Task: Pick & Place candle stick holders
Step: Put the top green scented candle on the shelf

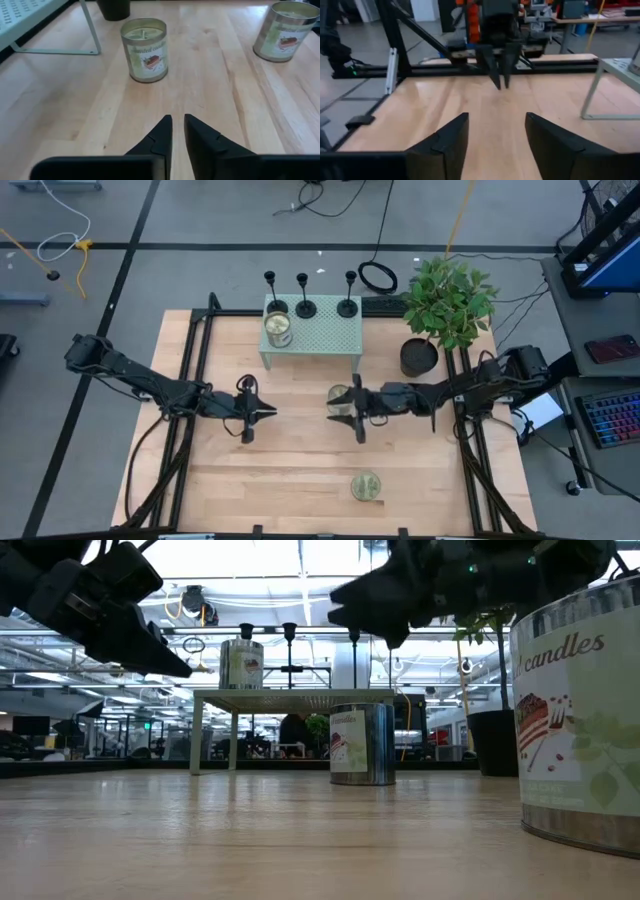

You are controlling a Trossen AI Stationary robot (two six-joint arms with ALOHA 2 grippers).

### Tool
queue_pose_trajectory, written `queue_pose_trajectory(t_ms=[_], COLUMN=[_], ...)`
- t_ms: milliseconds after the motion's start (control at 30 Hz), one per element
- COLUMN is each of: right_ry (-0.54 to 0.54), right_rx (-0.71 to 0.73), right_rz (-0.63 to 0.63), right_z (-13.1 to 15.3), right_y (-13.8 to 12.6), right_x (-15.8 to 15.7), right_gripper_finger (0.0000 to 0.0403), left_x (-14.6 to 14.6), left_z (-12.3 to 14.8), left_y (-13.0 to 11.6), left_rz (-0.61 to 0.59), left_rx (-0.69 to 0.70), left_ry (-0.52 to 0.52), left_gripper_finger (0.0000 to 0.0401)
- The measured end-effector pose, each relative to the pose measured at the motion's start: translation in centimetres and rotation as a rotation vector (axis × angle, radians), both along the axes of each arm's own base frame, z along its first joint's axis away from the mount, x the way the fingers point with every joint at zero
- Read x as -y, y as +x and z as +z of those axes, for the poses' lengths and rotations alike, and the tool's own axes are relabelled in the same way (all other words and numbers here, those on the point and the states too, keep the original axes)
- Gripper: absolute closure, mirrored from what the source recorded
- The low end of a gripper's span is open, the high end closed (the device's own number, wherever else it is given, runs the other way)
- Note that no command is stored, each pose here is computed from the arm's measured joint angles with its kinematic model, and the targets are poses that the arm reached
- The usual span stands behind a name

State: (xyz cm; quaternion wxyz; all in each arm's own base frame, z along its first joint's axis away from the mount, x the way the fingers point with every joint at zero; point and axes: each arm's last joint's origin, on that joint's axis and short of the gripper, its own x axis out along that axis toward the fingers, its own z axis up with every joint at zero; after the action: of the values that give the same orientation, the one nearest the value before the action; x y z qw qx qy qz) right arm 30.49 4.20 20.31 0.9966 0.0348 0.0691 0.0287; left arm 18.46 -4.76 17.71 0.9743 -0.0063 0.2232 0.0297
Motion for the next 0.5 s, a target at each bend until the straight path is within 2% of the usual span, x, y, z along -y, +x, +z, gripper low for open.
queue_pose_trajectory(t_ms=[100,200,333,500], right_ry=[0.042,0.049,-0.014,-0.004], right_rx=[0.010,-0.053,-0.175,-0.289], right_rz=[0.007,-0.035,-0.156,-0.187], right_z=[0.1,-0.5,-1.7,-2.8], right_y=[-0.1,-0.2,-0.7,-1.0], right_x=[-0.5,-0.9,-0.9,-0.5], right_gripper_finger=[0.0190,0.0176,0.0173,0.0182], left_x=[0.0,0.0,0.0,0.0], left_z=[0.0,0.0,0.0,0.0], left_y=[0.0,0.0,0.0,0.0], left_rz=[0.005,0.011,0.016,0.015], left_rx=[0.000,0.002,0.002,0.002], left_ry=[-0.003,0.000,0.005,0.009], left_gripper_finger=[0.0337,0.0335,0.0334,0.0334])
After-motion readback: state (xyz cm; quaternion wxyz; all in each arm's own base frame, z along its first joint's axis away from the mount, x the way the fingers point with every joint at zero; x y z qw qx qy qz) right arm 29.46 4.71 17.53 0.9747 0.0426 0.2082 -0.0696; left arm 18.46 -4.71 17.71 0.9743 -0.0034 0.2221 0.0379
